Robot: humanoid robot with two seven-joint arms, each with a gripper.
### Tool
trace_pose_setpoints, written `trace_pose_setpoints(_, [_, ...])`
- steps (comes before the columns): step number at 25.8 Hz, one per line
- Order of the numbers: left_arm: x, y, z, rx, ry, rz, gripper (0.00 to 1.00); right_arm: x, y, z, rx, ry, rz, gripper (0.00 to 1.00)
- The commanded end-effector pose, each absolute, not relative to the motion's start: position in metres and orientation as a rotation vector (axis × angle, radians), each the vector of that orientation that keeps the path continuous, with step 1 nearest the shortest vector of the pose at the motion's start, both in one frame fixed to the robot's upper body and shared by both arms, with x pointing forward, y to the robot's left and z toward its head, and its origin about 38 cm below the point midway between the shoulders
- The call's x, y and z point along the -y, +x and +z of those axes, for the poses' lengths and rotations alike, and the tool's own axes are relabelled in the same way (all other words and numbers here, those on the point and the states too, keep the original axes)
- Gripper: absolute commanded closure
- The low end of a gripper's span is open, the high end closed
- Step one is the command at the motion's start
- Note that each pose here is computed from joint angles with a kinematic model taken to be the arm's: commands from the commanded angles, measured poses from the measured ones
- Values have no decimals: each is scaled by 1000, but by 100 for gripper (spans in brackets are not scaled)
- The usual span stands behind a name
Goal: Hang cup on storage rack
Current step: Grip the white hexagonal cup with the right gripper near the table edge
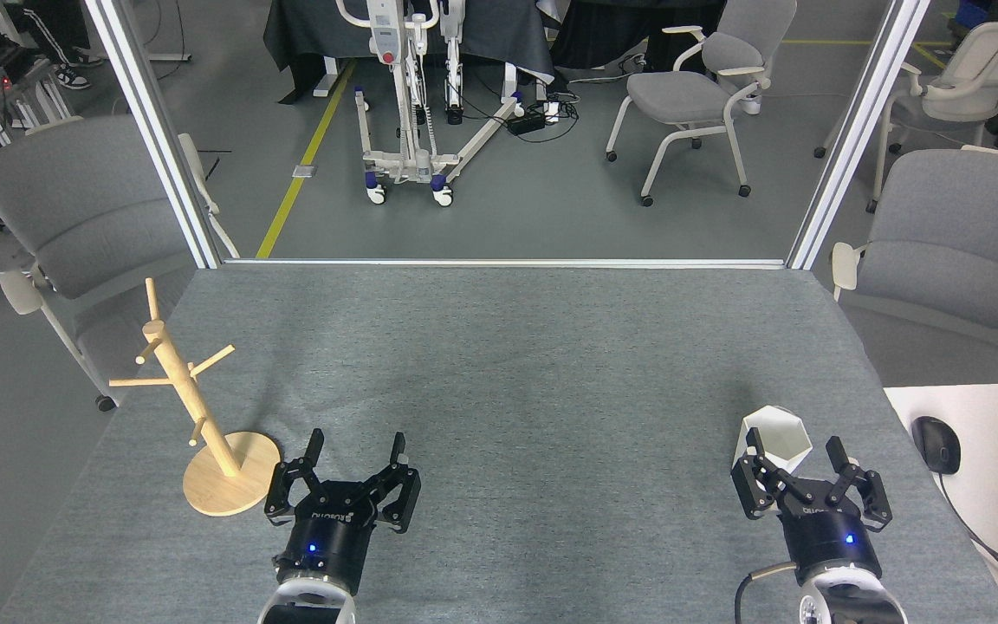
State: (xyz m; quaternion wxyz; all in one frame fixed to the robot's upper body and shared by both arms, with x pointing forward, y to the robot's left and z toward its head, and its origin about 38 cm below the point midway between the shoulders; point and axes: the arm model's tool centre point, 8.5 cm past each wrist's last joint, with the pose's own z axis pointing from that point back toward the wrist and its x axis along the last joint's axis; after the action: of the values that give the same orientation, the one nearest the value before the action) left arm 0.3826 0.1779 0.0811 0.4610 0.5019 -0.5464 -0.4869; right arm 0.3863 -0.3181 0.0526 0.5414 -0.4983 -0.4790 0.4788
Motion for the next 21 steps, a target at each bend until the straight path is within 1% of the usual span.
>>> trace_pose_setpoints(1, [-175,382,80,1347,1227,-1198,0,338,375,29,1051,-1158,1138,1])
trace_pose_setpoints(2, [-174,382,80,1346,1226,-1199,0,346,371,21,1021,-1146,1123,1])
trace_pose_setpoints(4, [-174,382,80,1345,1226,-1198,0,353,370,13,997,-1132,1117,1])
trace_pose_setpoints(9, [-175,382,78,1339,1225,-1198,0,350,370,7,989,-1112,1124,1])
trace_pose_setpoints(12, [-175,382,76,1334,1222,-1202,0,348,371,-3,971,-1083,1133,1])
trace_pose_setpoints(15, [-175,382,76,1333,1223,-1204,0,341,389,4,999,-1082,1139,1])
trace_pose_setpoints(16, [-176,381,76,1331,1224,-1201,0,335,393,2,1004,-1069,1152,1])
trace_pose_setpoints(18, [-176,381,75,1331,1223,-1203,0,330,394,-4,1000,-1053,1174,1])
trace_pose_setpoints(21, [-176,381,75,1331,1223,-1203,0,329,395,-2,1023,-1075,1162,1])
